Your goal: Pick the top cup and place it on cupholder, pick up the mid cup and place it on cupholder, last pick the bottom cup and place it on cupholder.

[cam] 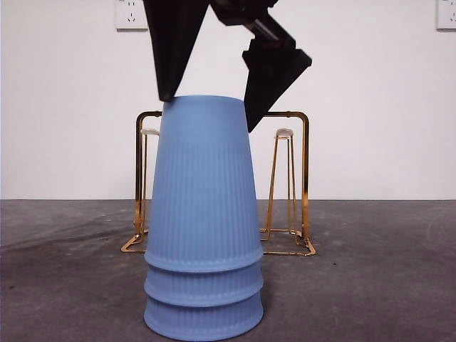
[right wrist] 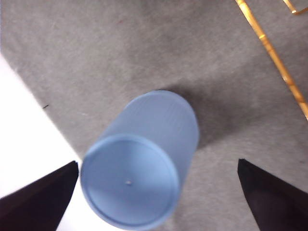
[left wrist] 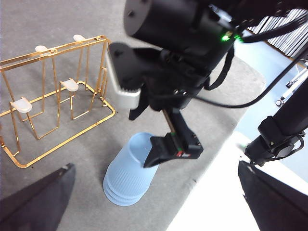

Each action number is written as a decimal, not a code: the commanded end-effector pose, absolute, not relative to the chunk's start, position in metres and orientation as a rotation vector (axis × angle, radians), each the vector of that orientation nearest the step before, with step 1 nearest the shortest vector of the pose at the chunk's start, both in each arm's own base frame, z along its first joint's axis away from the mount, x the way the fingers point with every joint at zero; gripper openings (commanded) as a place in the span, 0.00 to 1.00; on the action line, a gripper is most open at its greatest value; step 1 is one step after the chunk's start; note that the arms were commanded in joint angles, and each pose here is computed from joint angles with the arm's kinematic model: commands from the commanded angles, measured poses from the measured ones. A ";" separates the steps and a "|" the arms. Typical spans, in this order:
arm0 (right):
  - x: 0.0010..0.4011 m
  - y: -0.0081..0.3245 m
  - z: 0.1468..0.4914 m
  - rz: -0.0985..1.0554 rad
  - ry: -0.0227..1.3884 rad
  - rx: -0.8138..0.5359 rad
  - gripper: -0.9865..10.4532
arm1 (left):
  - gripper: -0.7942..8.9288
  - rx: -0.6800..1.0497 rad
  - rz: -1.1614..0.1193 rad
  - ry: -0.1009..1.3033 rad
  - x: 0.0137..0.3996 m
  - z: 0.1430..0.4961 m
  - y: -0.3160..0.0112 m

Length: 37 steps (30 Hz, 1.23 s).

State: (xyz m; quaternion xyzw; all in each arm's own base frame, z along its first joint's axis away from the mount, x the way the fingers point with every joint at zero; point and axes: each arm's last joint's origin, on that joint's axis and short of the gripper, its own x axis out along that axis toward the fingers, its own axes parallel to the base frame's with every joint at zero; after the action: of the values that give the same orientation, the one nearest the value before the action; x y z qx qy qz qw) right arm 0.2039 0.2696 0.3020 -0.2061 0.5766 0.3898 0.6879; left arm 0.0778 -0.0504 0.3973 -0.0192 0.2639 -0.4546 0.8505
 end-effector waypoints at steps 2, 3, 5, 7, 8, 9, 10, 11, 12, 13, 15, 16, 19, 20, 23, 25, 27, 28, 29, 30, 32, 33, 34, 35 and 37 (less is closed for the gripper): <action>0.204 0.278 0.300 0.905 1.297 -0.458 0.54 | 0.66 -0.029 -0.970 0.525 0.076 0.404 -0.050; 0.204 0.278 0.300 0.908 1.298 -0.456 0.52 | 0.66 -0.030 -0.970 0.524 0.076 0.404 -0.050; 0.203 0.278 0.300 0.918 1.306 -0.454 0.45 | 0.66 -0.029 -0.970 0.524 0.076 0.404 -0.050; 0.202 0.277 0.300 0.928 1.320 -0.446 0.43 | 0.66 -0.029 -0.970 0.524 0.076 0.404 -0.050; 0.202 0.277 0.300 0.929 1.324 -0.446 0.43 | 0.66 -0.029 -0.970 0.524 0.076 0.404 -0.050; 0.203 0.277 0.300 0.928 1.324 -0.445 0.43 | 0.66 -0.029 -0.970 0.524 0.076 0.404 -0.050; 0.203 0.277 0.300 0.927 1.324 -0.445 0.43 | 0.66 -0.029 -0.970 0.524 0.076 0.404 -0.050; 0.202 0.277 0.300 0.928 1.324 -0.446 0.43 | 0.66 -0.029 -0.970 0.524 0.076 0.404 -0.050; 0.202 0.277 0.300 0.928 1.324 -0.445 0.43 | 0.66 -0.029 -0.970 0.524 0.076 0.404 -0.050; 0.202 0.278 0.300 0.929 1.324 -0.447 0.43 | 0.66 -0.030 -0.970 0.524 0.076 0.404 -0.050; 0.201 0.279 0.299 0.929 1.327 -0.447 0.42 | 0.66 -0.030 -0.970 0.524 0.076 0.404 -0.050; 0.201 0.279 0.298 0.926 1.332 -0.446 0.41 | 0.66 -0.030 -0.970 0.524 0.076 0.404 -0.050; 0.201 0.282 0.293 0.912 1.352 -0.449 0.41 | 0.66 -0.030 -0.970 0.524 0.076 0.404 -0.050; 0.201 0.284 0.291 0.911 1.357 -0.455 0.41 | 0.66 -0.030 -0.970 0.524 0.076 0.404 -0.050; 0.199 0.287 0.289 0.911 1.355 -0.469 0.34 | 0.66 -0.029 -0.971 0.523 0.076 0.404 -0.050; 0.197 0.289 0.289 0.918 1.351 -0.472 0.32 | 0.66 -0.029 -0.971 0.520 0.075 0.404 -0.050; 0.197 0.288 0.289 0.914 1.355 -0.472 0.32 | 0.66 -0.029 -0.971 0.515 0.074 0.404 -0.049; 0.197 0.287 0.289 0.913 1.361 -0.474 0.32 | 0.66 -0.029 -0.971 0.513 0.073 0.404 -0.049; 0.197 0.287 0.289 0.911 1.365 -0.475 0.32 | 0.66 -0.029 -0.972 0.512 0.073 0.404 -0.049; 0.197 0.287 0.289 0.910 1.367 -0.476 0.32 | 0.66 -0.028 -0.972 0.510 0.072 0.405 -0.049; 0.196 0.287 0.290 0.908 1.371 -0.475 0.32 | 0.66 -0.028 -0.972 0.509 0.072 0.405 -0.048; 0.196 0.287 0.291 0.907 1.373 -0.475 0.32 | 0.66 -0.028 -0.972 0.509 0.072 0.405 -0.048; 0.196 0.286 0.292 0.906 1.374 -0.475 0.32 | 0.66 -0.028 -0.972 0.508 0.072 0.405 -0.048; 0.196 0.286 0.294 0.906 1.374 -0.474 0.32 | 0.66 -0.028 -0.972 0.507 0.071 0.405 -0.048; 0.196 0.286 0.299 0.904 1.372 -0.470 0.32 | 0.66 -0.028 -0.972 0.507 0.071 0.405 -0.048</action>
State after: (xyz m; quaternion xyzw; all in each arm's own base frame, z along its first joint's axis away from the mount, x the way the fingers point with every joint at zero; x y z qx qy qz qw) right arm 0.1972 0.2774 0.2978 -0.2124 0.6061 0.3934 0.6578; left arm 0.0729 -0.0483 0.3984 -0.0185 0.2560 -0.4557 0.8523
